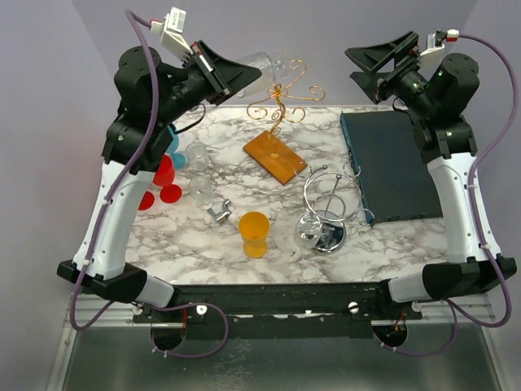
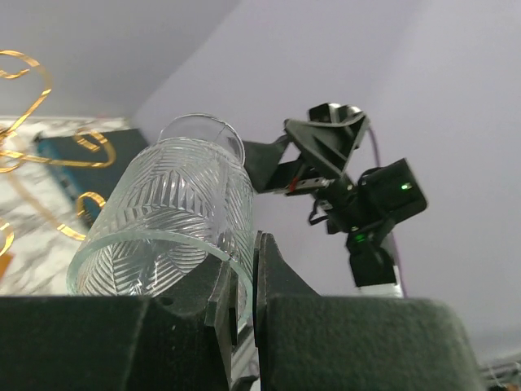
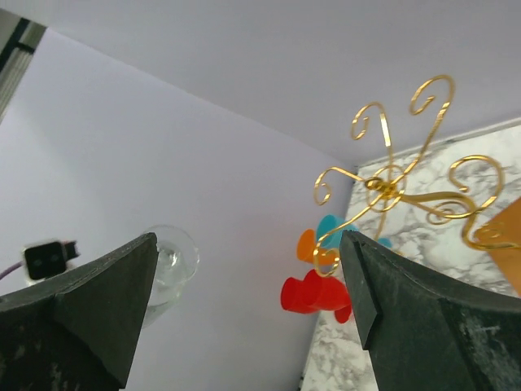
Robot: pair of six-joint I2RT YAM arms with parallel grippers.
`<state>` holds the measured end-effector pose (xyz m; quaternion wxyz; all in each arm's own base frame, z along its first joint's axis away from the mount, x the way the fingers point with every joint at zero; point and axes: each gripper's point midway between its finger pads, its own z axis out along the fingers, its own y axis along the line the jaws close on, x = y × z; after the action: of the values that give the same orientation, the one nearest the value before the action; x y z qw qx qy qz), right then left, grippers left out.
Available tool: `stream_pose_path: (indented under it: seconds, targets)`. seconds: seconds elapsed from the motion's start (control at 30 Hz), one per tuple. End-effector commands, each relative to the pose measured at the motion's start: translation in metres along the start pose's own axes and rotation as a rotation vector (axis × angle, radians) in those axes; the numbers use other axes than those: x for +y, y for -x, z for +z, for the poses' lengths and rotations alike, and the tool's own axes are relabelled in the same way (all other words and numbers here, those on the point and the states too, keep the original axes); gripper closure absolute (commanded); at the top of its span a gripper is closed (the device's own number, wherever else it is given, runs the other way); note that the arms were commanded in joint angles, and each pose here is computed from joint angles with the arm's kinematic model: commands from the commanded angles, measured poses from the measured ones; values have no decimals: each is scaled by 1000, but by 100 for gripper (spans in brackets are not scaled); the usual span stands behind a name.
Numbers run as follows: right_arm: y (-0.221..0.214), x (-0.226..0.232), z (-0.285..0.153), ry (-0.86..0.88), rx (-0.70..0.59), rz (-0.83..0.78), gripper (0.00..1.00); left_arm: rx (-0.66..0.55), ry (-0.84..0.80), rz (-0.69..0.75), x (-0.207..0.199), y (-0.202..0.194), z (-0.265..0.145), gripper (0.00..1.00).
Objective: Take the wine glass off the wine glass rack
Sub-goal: Place the wine glass at the center of the board.
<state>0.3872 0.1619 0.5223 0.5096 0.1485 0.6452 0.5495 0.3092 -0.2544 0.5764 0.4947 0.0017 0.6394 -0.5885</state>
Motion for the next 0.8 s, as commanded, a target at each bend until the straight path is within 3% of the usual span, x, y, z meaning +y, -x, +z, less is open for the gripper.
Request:
stream_pose_path:
  seconds: [0.0, 0.6, 0.77]
  targets:
    - [5, -21, -10, -98, -29, -101, 0, -23, 260, 119, 21, 1, -51, 100]
    - [-20, -74, -15, -246, 89, -185, 0, 229, 1131, 37, 161, -93, -217, 100]
    - [-22, -81, -19, -265, 85, -195, 0, 332, 1306, 34, 205, -127, -248, 100]
